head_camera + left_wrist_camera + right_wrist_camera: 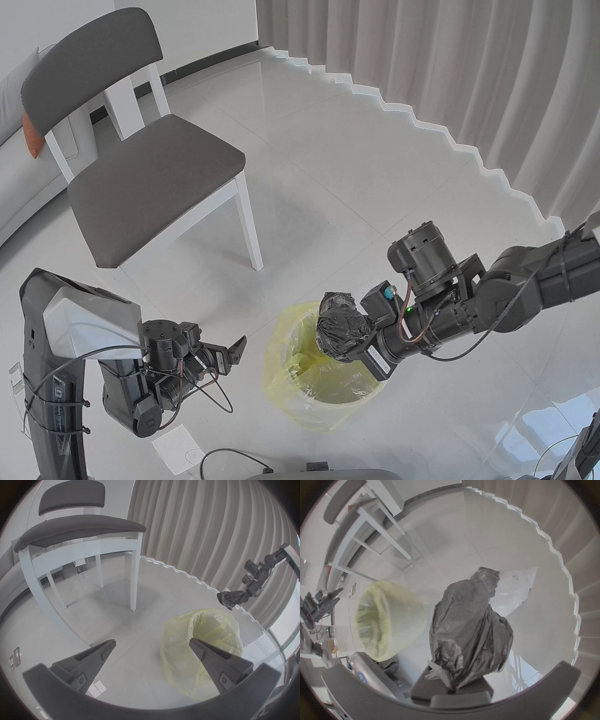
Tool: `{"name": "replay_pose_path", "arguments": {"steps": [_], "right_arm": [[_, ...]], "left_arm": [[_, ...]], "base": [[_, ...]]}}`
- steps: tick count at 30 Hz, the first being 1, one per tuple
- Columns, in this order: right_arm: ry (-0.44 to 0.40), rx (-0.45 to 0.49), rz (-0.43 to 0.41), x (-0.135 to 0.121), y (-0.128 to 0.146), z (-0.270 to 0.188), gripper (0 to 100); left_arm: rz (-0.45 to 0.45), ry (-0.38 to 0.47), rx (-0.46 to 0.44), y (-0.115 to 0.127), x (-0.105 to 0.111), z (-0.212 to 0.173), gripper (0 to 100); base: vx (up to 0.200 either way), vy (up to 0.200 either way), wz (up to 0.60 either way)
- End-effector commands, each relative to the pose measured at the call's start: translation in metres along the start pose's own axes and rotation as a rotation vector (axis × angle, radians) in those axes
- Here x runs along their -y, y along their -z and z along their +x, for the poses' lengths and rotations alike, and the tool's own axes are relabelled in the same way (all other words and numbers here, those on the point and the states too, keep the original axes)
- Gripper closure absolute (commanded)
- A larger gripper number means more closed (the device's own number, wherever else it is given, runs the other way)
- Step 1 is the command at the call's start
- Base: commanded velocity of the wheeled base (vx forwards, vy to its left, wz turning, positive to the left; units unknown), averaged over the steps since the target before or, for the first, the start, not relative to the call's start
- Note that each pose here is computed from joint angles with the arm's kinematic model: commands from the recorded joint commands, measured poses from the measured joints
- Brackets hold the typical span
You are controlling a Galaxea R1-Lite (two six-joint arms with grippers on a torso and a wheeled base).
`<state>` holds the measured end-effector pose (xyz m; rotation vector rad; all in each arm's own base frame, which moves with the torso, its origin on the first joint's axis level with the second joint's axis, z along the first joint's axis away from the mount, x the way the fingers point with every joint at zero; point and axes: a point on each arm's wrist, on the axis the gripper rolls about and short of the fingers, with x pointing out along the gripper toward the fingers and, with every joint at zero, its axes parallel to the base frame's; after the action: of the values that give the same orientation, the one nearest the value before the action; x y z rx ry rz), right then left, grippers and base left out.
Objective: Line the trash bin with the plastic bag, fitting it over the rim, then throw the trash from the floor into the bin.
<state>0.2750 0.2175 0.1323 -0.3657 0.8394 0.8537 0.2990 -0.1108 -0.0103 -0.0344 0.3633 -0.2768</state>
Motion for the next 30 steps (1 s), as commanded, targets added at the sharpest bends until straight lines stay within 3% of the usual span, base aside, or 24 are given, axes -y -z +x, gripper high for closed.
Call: {"name": "replay_pose_path", "arguments": {"steps": [1,10,18,30], "right_arm": [[-0.017,-0.071,0.017,0.006,0.012,0.049,100],[-0.061,-0.153,0.047,0.016,0.035,0.093,100],[-0.030,-0.112,0.080,0.041,0.037,0.122,100],[-0.061,-0.228,0.073,0.036,0.071,0.154,100]], "left_arm": [[-0.002,0.005,0.033,-0.007,0.001,-0.004,0],[-0.001,0.009,0.044,-0.010,0.003,-0.005,0],[-0.004,-0.002,0.041,-0.011,-0.001,-0.007,0],[-0.001,-0.006,0.053,-0.014,0.002,-0.008,0]], "base": [[0.000,0.000,0.00],[0.000,0.000,0.00],[0.000,0.000,0.00],[0.000,0.000,0.00]]}}
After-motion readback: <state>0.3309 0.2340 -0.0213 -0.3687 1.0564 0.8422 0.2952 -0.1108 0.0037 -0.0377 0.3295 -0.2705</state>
